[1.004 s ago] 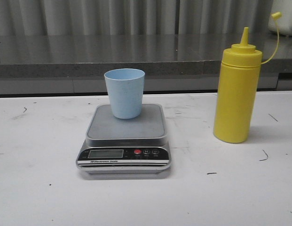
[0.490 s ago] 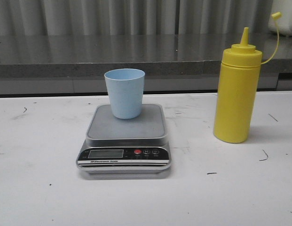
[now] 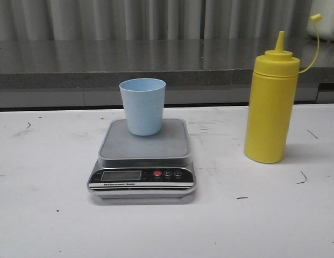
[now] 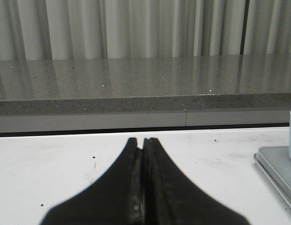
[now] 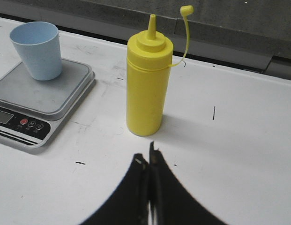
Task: Pour seasoning into cup on scale with both arms
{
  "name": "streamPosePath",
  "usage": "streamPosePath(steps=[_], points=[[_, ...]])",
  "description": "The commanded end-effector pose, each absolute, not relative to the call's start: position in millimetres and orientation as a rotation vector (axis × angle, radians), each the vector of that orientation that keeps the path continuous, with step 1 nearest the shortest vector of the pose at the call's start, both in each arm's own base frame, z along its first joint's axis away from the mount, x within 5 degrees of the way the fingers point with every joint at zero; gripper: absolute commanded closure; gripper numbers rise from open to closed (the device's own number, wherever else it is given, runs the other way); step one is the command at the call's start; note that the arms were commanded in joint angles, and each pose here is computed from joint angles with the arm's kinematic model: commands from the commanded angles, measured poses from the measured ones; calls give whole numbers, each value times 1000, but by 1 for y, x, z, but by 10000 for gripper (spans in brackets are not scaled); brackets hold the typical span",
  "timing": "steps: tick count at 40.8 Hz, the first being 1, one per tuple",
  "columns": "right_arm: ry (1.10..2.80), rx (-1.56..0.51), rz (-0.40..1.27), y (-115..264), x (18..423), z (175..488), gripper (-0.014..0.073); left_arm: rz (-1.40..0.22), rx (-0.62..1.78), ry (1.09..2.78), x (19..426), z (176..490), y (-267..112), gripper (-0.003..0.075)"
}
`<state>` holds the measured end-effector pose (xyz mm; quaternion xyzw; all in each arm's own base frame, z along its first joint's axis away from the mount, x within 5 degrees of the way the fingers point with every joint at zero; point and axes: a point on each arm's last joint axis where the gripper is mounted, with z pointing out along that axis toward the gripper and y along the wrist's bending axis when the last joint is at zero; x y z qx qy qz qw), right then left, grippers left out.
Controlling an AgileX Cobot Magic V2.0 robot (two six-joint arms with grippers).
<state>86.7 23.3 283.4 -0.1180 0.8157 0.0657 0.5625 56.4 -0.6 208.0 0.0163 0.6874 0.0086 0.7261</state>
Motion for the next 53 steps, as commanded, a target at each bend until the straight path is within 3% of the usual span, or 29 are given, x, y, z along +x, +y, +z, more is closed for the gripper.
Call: streamPosePath(steps=[1,11,26,53], points=[[1813,-285,157,24,88,302,717,10,28,1424,54,212,-1,740],[1734,-280,104,17,75,291,717,10,29,1426,55,212,-1,740],[1427,-41,124,6,54,211,717,10,29,1426,55,212,-1,740],[1437,-22,99,4,54,210,717,10,29,1427,55,211,-1,740]])
